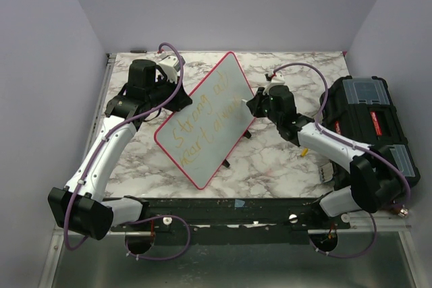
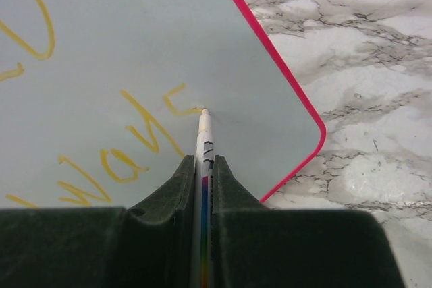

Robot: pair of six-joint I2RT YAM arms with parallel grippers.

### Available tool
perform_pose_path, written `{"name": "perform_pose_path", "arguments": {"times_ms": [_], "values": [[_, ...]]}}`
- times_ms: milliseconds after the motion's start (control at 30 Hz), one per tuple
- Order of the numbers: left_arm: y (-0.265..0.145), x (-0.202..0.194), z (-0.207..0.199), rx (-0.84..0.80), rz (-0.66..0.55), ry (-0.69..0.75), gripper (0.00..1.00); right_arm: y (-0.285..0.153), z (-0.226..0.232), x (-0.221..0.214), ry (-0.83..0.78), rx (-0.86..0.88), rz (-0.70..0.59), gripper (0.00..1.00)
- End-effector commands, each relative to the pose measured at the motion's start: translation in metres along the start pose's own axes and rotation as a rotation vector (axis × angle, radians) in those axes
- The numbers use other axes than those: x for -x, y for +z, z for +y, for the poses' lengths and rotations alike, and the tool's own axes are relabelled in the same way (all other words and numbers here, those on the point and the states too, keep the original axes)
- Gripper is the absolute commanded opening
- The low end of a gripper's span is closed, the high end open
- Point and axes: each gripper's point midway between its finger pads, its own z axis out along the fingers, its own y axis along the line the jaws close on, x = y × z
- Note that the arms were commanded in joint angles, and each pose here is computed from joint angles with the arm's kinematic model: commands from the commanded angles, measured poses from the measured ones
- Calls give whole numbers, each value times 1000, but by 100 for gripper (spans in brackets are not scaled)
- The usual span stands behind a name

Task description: Write a sentence on the whiteboard

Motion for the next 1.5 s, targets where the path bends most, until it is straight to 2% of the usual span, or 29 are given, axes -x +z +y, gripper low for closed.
{"name": "perform_pose_path", "arguments": {"times_ms": [0, 100, 133, 200, 233, 267, 900, 1267, 1467], "values": [[-5, 4, 4, 26, -13, 90, 0, 9, -4, 3, -6, -40, -2, 1], [-6, 4, 3, 26, -12, 91, 0, 10, -5, 2, -11, -45, 3, 1], [-6, 4, 3, 26, -12, 91, 0, 10, 1, 15, -7, -32, -24, 1], [-5, 4, 4, 27, -12, 90, 0, 9, -5, -4, -8, -38, 16, 1], [-28, 17, -8, 24, -83, 122, 0, 8, -5, -6, -6, -34, 22, 1], [-6, 4, 3, 26, -14, 91, 0, 7, -5, -8, -4, -31, 27, 1], [-5, 4, 2, 21, -11, 89, 0, -1, 12, -34, 25, 89, 111, 1], [-5, 4, 3, 22, -12, 88, 0, -25, 18, -5, 59, 93, 36, 1], [-4, 2, 4, 27, -7, 86, 0, -56, 1, 33, 128, -27, -102, 1]]}}
